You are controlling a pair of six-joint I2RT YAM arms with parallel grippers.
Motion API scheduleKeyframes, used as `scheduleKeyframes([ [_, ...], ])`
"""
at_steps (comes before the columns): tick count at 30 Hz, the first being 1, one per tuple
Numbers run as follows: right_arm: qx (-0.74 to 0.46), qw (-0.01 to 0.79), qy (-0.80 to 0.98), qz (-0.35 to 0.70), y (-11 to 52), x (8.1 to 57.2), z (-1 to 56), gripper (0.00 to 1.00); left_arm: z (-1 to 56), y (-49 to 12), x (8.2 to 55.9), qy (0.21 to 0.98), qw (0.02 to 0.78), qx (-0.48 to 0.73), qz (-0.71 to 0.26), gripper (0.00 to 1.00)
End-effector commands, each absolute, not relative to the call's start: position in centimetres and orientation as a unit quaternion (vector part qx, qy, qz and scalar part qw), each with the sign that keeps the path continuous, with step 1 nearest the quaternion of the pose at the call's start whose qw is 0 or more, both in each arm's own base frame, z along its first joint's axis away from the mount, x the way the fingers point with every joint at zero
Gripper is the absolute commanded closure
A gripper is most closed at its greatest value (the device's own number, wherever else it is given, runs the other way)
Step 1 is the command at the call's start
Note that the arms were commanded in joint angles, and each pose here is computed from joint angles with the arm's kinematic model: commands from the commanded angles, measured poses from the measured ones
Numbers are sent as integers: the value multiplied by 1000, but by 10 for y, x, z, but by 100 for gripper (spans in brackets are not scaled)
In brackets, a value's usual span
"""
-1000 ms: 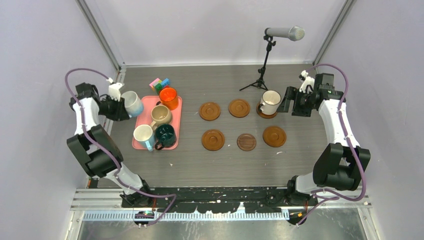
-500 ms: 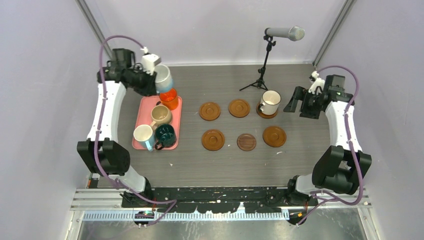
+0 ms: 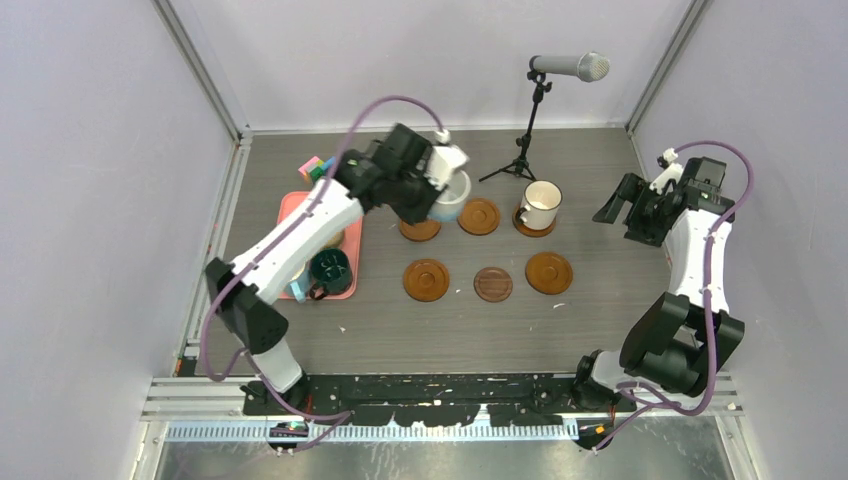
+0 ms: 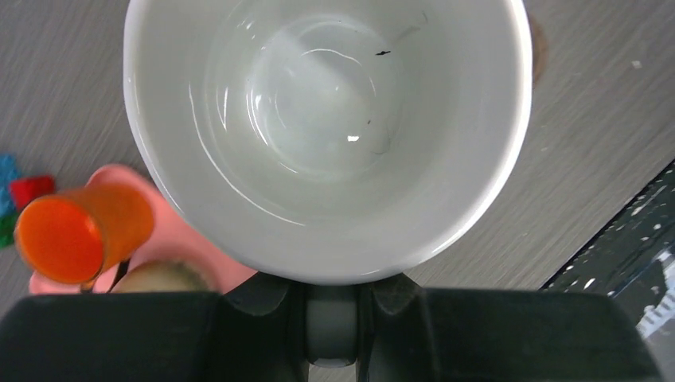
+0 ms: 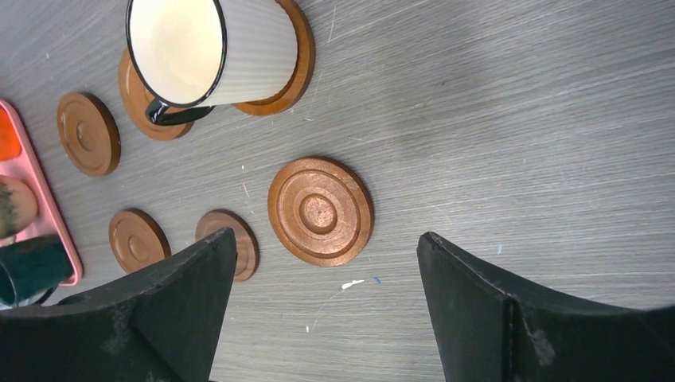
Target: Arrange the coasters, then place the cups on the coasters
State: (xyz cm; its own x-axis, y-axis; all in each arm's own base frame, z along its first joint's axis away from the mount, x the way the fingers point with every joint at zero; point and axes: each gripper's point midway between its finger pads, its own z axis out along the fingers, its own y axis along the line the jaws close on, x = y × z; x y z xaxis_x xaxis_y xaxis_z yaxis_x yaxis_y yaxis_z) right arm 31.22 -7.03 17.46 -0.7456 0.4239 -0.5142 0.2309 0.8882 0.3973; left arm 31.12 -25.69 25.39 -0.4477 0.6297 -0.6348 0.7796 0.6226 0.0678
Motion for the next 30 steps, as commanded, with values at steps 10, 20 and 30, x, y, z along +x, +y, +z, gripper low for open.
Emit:
scheduleKeyframes([
  [10, 254, 341, 897, 119, -103, 317, 192, 12, 250, -456, 283, 795, 411, 413, -167, 100],
  [20, 272, 359, 887, 98, -114, 321, 195, 11, 195, -522, 281, 809, 384, 404, -188, 100],
  [30, 273, 363, 887, 86, -119, 321, 197, 11, 157, -554, 273, 818, 361, 394, -212, 100],
])
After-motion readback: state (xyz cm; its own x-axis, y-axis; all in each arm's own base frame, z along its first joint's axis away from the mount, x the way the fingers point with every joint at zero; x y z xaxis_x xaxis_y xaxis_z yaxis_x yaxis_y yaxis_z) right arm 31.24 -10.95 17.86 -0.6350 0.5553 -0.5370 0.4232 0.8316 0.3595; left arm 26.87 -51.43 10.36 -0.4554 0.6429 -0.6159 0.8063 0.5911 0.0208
